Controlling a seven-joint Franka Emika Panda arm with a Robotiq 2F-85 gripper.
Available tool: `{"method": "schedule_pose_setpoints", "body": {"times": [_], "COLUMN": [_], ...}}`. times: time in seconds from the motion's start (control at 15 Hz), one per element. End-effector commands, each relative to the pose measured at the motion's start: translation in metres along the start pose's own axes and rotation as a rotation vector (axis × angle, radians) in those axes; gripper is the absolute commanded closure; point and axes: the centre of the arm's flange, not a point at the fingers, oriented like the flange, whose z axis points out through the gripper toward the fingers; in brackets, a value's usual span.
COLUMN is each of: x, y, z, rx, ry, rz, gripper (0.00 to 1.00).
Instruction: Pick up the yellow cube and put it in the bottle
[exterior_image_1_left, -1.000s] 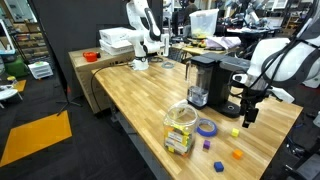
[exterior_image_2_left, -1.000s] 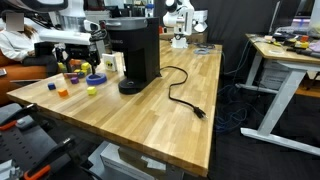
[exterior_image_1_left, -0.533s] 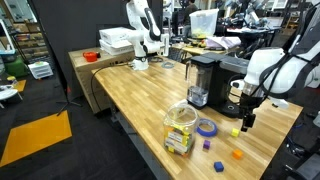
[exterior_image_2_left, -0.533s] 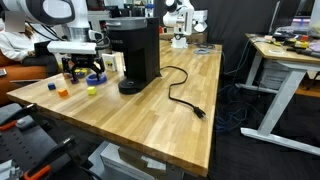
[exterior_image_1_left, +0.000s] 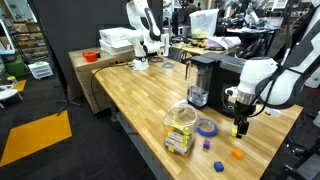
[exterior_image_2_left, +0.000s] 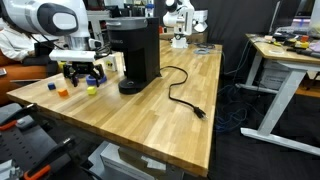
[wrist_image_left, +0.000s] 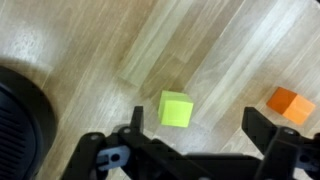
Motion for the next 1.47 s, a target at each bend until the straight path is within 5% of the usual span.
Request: {"method": "schedule_pose_setpoints", "body": {"times": [0.0,0.33,0.93,1.13,1.4], "x": [0.003,0.008,0.004,0.003,0.001], "y": [0.006,0.011,0.022,0.024,0.02], "z": [0.011,0.015,0.028,0.024,0.015], "rx": [-0.015,-0.017,0.015,0.011,-0.01], "ry": [-0.002,-0.005,-0.003,0.006,0.002], "rz": [0.017,0.025,0.068,0.079,0.087], "gripper": [0.0,0.03,0.63,0.94,0.93]}}
